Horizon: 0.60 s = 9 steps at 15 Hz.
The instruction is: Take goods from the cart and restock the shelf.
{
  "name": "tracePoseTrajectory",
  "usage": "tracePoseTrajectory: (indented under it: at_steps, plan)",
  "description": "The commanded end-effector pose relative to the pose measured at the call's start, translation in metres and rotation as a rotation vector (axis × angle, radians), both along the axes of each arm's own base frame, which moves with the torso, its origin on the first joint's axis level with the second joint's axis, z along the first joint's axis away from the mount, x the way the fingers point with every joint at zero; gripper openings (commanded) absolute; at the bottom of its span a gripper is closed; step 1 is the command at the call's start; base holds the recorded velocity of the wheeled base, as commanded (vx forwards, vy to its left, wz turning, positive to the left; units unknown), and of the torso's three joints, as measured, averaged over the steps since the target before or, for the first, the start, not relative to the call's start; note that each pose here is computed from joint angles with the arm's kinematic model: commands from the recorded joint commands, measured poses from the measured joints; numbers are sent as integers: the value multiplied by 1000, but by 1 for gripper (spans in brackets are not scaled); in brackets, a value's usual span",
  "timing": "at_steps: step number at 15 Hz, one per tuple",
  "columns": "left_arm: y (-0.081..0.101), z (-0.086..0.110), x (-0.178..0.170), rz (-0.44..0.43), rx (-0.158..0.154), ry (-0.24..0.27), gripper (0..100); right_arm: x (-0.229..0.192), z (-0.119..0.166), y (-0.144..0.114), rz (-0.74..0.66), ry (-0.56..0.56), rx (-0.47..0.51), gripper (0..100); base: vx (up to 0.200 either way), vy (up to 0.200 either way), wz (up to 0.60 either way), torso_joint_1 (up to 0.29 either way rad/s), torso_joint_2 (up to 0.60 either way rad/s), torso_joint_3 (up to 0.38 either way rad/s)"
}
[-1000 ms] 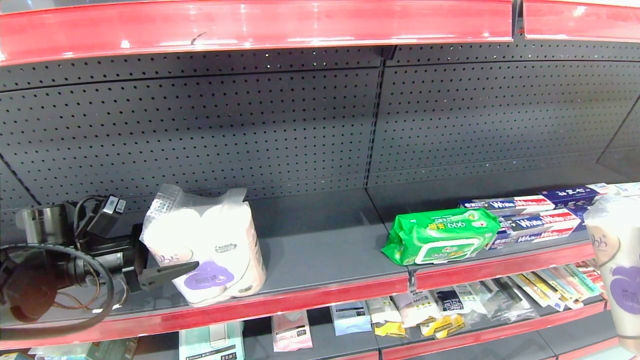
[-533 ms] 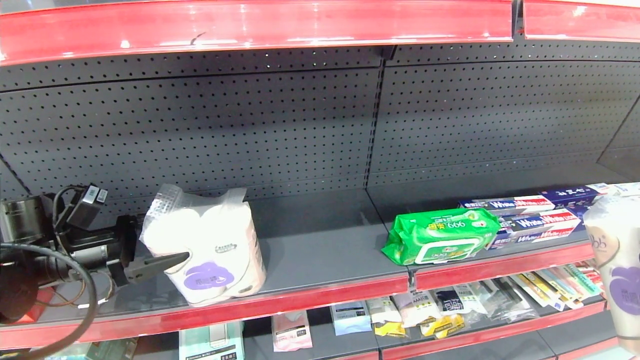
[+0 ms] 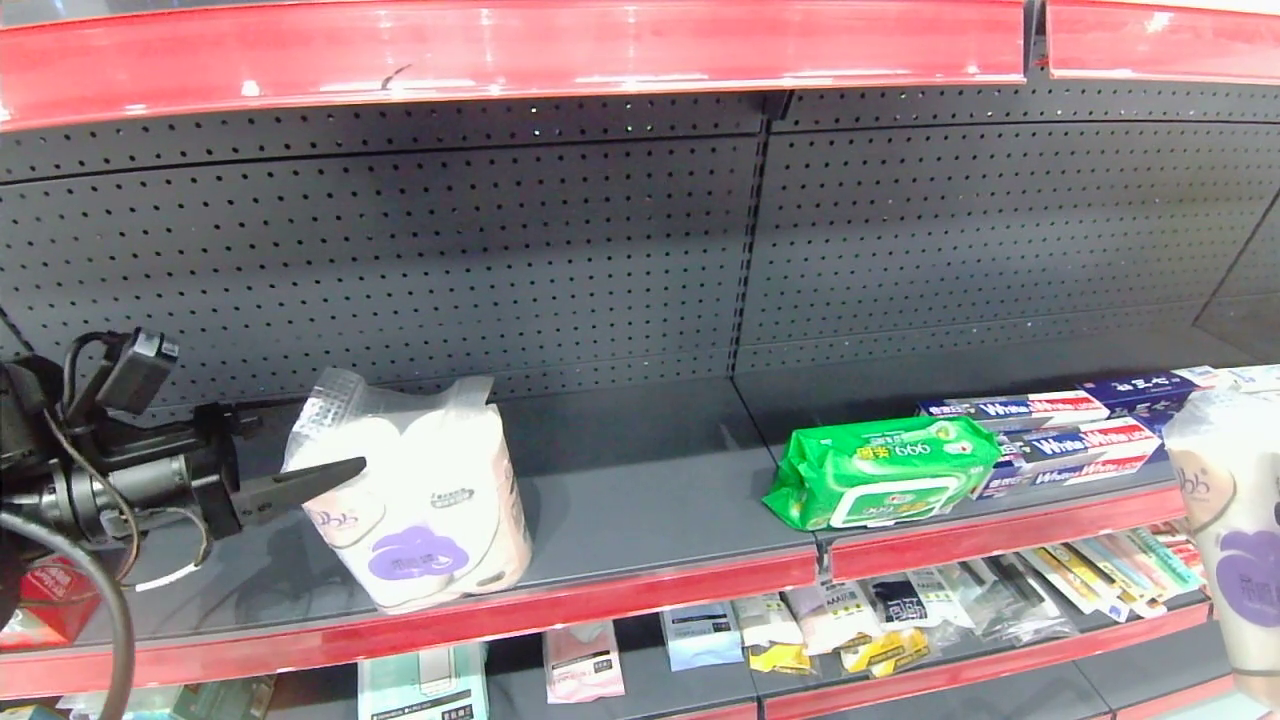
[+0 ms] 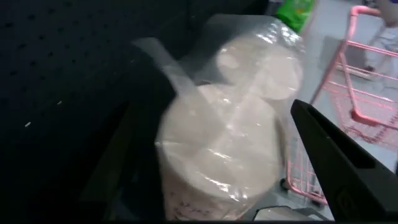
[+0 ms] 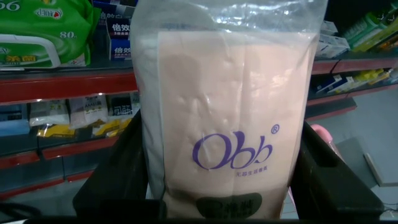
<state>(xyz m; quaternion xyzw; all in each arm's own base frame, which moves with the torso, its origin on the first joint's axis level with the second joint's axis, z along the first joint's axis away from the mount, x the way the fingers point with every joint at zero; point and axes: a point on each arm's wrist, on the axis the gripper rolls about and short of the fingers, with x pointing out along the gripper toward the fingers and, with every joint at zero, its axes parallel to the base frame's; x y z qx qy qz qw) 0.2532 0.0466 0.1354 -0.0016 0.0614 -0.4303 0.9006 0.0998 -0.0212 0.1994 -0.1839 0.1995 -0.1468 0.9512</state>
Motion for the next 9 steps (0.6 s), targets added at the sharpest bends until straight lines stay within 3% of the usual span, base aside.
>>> tracePoseTrajectory:
  at_steps: [1, 3, 5, 7, 9]
  plan:
    - [-12, 24, -11, 63, -30, -5, 100, 2, 0, 0, 2, 4, 1, 0, 0, 0, 0, 0, 0, 0]
    - [-29, 42, -19, 199, -89, 21, 100, 2, 0, 0, 1, 2, 7, 0, 0, 0, 0, 0, 0, 0]
    - [-36, 45, -21, 274, -111, 34, 100, 3, 0, 0, 3, 6, 9, 0, 0, 0, 0, 0, 0, 0]
    - [-36, 43, -28, 318, -107, 50, 100, 4, -1, 0, 6, 11, 10, 0, 0, 0, 0, 0, 0, 0]
    - [-39, 41, -39, 418, -91, 95, 100, 6, 0, -1, 7, 12, 12, 0, 0, 0, 0, 0, 0, 0]
